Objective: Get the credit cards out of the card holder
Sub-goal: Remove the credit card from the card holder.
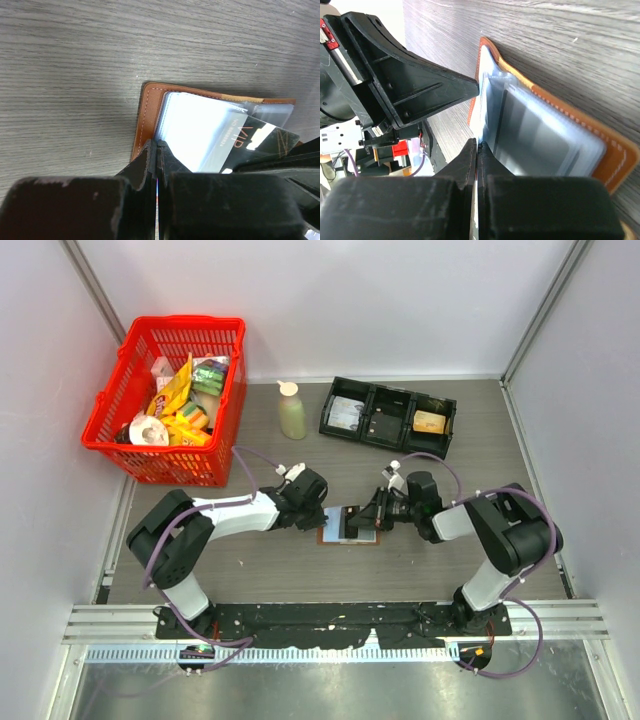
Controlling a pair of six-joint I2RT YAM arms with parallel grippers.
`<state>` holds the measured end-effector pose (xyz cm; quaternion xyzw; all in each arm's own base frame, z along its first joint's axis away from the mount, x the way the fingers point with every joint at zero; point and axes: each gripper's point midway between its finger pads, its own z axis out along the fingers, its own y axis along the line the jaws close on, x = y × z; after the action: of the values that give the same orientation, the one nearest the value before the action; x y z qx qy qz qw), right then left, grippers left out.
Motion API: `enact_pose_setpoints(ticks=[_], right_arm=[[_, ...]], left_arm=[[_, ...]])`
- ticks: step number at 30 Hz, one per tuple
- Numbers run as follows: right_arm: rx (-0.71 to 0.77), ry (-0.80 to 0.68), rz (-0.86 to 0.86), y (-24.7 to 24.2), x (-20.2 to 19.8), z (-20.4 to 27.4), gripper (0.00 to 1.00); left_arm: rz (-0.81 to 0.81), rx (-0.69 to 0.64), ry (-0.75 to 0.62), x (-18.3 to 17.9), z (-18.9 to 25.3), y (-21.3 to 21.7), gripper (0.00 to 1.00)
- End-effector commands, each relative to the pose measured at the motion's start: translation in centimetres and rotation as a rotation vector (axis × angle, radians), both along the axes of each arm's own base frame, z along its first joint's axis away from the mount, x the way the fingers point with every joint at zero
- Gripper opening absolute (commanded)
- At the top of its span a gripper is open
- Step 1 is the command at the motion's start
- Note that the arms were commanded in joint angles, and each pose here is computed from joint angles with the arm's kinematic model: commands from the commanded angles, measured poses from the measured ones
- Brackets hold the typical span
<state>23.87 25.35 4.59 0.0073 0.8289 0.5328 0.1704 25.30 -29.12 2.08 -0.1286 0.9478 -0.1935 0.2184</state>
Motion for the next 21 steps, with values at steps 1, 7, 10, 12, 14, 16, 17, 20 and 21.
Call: enact_pose_setpoints(ticks=[1,7,10,12,14,16,17,20,21], right_arm=[[-0.021,-0.101,0.001,-1.2,0.8,1.5,0.01],[-0.137,-0.110,-0.020,-3.5,0.9,1.6,0.01],[-0.223,-0.111,-0.023,-4.6,0.8,2.0,0.01],[-0.247,-0.130,-0.027,-4.9,0.7,3.0,0.01],[-0.274,-0.155,-0.031,-5.4,0.6,4.4,0.01],[-0.307,-0.181,-0.039,-5.9,0.7,5.8,0.01],[-0.321,-0.186,-0.040,-6.1,0.6,6.8,0.01],[-0.328,-0.235,-0.024,-6.2,0.6,9.2,0.01],[-0.323,-0.253,-0.018,-6.2,0.3,10.5,0.01]], left_arm=[[-0.005,0.212,0.153,-3.9,-5.3,4.6,0.00],[-0.022,0.165,0.113,-3.2,-4.2,3.7,0.00],[-0.055,0.108,0.049,-2.2,-2.3,2.5,0.02],[-0.083,0.066,-0.011,-1.3,-0.5,1.5,0.09],[-0.118,0.033,-0.088,-0.2,2.2,0.7,0.22],[-0.158,0.012,-0.183,0.8,5.3,0.1,0.44],[-0.181,0.001,-0.236,1.4,7.1,-0.2,0.53],[-0.270,-0.028,-0.386,2.6,12.0,-0.5,0.80],[-0.319,-0.038,-0.444,2.8,13.8,-0.6,0.86]])
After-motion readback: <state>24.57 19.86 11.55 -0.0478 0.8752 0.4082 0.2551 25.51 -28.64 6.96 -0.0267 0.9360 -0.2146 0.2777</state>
